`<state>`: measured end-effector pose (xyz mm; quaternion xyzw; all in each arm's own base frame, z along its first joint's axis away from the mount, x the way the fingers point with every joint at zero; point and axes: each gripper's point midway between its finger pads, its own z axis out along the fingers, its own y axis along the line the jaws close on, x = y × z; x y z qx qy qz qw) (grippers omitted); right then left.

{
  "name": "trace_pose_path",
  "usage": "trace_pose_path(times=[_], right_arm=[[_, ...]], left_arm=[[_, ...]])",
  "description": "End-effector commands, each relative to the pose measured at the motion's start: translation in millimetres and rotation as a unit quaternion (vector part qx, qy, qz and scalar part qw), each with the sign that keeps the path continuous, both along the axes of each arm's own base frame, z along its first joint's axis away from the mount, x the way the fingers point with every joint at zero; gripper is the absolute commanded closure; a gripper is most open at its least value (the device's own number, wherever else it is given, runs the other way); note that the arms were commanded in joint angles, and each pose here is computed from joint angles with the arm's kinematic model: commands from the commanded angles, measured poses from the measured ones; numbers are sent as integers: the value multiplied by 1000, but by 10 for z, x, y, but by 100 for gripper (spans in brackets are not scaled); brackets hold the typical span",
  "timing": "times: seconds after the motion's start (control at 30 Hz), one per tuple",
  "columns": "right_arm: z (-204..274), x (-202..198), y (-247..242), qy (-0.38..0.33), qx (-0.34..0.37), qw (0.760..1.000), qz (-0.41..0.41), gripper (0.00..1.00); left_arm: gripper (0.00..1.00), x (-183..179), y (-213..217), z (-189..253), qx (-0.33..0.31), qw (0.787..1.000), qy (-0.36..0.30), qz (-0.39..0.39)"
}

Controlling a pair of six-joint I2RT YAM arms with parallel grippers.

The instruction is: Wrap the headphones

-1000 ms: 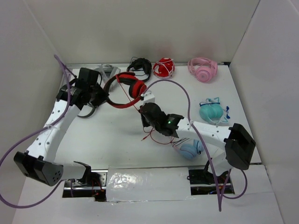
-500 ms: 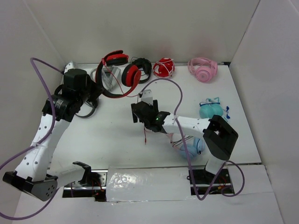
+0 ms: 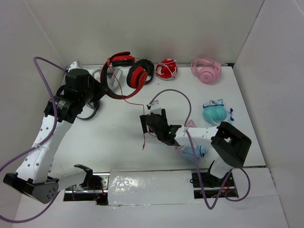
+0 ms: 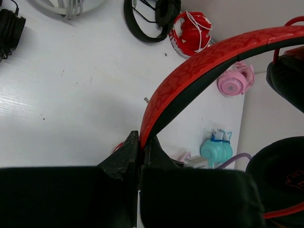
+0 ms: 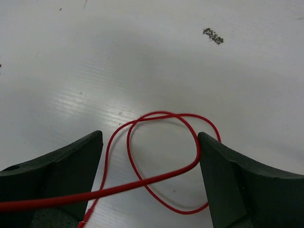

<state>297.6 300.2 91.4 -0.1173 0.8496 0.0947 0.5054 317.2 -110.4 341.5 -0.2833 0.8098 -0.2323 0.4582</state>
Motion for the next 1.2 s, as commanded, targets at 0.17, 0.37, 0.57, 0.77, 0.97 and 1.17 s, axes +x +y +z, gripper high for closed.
trace_pose_path(times=[0.17, 0.37, 0.57, 0.77, 0.97, 1.17], right_arm=[[396, -195, 202, -91, 57, 987, 120, 12], [469, -733, -7, -90, 68, 980, 166, 1], [620, -955, -181, -92, 80, 979, 161, 0], [1117, -1034, -191, -186, 138, 954, 190, 0], [1085, -942, -159, -279, 94, 923, 248, 0], [903, -773, 70, -282, 56, 922, 259, 0]], left_arm=[[100, 64, -53, 684, 7, 994, -102, -30], [100, 264, -92, 572, 33, 996, -75, -38], [100, 420, -95, 398, 50, 997, -44, -32], [100, 476, -152, 290, 51, 997, -29, -45], [100, 412, -214, 331, 45, 996, -38, -66], [100, 342, -267, 411, 44, 994, -48, -88]])
